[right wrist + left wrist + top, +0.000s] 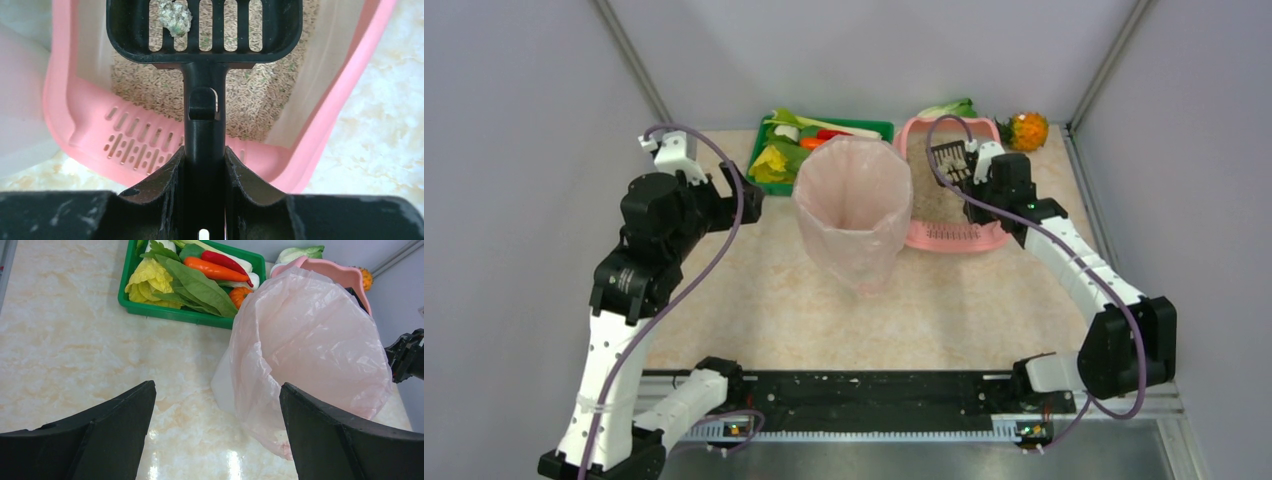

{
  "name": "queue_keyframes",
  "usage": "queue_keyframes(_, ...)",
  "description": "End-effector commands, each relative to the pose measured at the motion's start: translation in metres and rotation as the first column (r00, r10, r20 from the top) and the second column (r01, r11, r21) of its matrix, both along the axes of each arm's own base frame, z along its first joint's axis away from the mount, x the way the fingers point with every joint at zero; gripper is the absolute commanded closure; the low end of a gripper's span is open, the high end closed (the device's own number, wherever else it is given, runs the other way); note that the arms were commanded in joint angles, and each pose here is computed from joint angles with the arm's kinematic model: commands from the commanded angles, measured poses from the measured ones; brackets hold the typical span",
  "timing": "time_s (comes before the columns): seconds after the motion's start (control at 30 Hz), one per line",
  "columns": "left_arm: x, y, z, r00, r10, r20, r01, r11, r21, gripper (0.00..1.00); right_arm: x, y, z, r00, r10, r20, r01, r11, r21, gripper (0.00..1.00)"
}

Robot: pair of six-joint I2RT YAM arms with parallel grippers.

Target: Clean the litter box

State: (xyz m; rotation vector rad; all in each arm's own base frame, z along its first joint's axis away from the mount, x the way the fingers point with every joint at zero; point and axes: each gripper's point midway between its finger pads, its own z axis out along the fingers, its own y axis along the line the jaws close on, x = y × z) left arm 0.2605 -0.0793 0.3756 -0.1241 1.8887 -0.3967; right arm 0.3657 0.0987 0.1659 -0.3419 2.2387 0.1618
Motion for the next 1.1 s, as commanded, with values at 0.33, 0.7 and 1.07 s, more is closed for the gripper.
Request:
queue_keyframes(0.33,-0.002,0.001,0.013,0.999,0.004,0.052,-0.003,1.0,-0.023,0.01,0.018,-0.022,0.046,0.98,-0.087,0.182,0.1,0.993,-0.066,1.0)
queue_keyframes(0.7,-0.004,0.003,0.015,0.998,0.012,0.06,-0.011,1.0,-0.018,0.01,0.016,-0.032,0.063,0.974,-0.111,0.2,0.136,0.983,-0.121,1.0)
queue_keyframes(1.07,-0.002,-0.001,0.016,0.998,-0.005,0.062,0.007,1.0,-0.029,0.01,0.004,-0.02,0.102,0.967,-0.011,0.255,0.036,0.995,-0.096,1.0)
